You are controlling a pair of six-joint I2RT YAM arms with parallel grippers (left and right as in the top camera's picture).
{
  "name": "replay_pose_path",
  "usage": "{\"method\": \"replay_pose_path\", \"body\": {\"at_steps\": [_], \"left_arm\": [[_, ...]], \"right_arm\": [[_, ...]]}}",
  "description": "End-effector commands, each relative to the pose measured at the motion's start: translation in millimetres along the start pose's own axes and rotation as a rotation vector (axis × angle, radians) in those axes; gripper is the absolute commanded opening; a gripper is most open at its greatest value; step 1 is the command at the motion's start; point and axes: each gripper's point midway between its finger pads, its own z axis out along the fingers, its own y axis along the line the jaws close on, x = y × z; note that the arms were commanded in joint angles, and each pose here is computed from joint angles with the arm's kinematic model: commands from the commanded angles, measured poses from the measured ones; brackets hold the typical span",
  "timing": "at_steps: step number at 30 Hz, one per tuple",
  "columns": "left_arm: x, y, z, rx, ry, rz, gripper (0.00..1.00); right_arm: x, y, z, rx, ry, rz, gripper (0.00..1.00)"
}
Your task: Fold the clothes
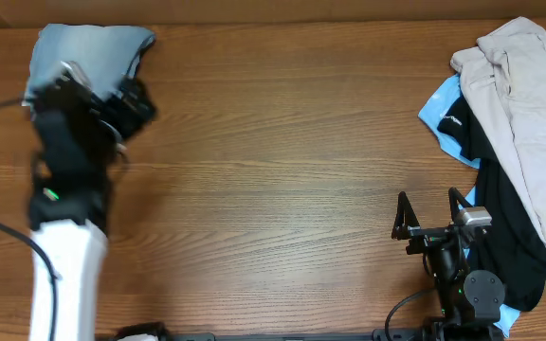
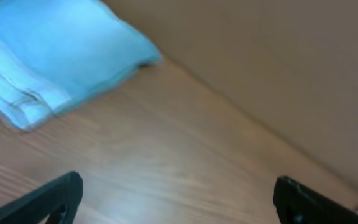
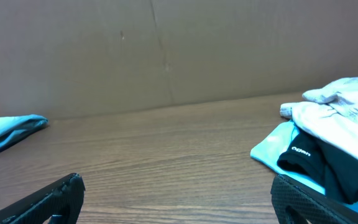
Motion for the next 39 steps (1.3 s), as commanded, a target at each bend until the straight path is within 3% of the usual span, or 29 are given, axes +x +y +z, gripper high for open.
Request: {"method": "replay_pose_path", "body": {"at_steps": [1, 8, 16, 26, 34, 39], "left_arm": [[32.7, 16.1, -9.0, -0.017, -0.059, 0.061, 1.00], [109.7, 46.7, -13.9, 0.100, -0.068, 0.070, 1.00], [153.9, 75.2, -21.1, 0.179, -0.182, 0.076, 1.00], [160.7, 85.2, -37.1, 0.174, -0.242, 0.126, 1.00], [173.8, 93.1, -40.9, 0.143, -0.204, 0.216, 1.00], [173.8, 85.4, -45.5, 0.168, -0.225, 0.394, 1.00]], "right_arm": [[1.5, -0.3, -0.1, -0.002, -0.005, 0.002, 1.00], [1.5, -0.4, -0.1, -0.002, -0.005, 0.002, 1.00], [1.5, -0.3, -0.1, -0.002, -0.005, 0.002, 1.00], [1.5, -0.4, -0.1, -0.002, -0.005, 0.002, 1.00], [1.5, -0.3, -0.1, -0.002, -0.005, 0.002, 1.00], [1.5, -0.4, -0.1, -0.002, -0.005, 0.002, 1.00]]}}
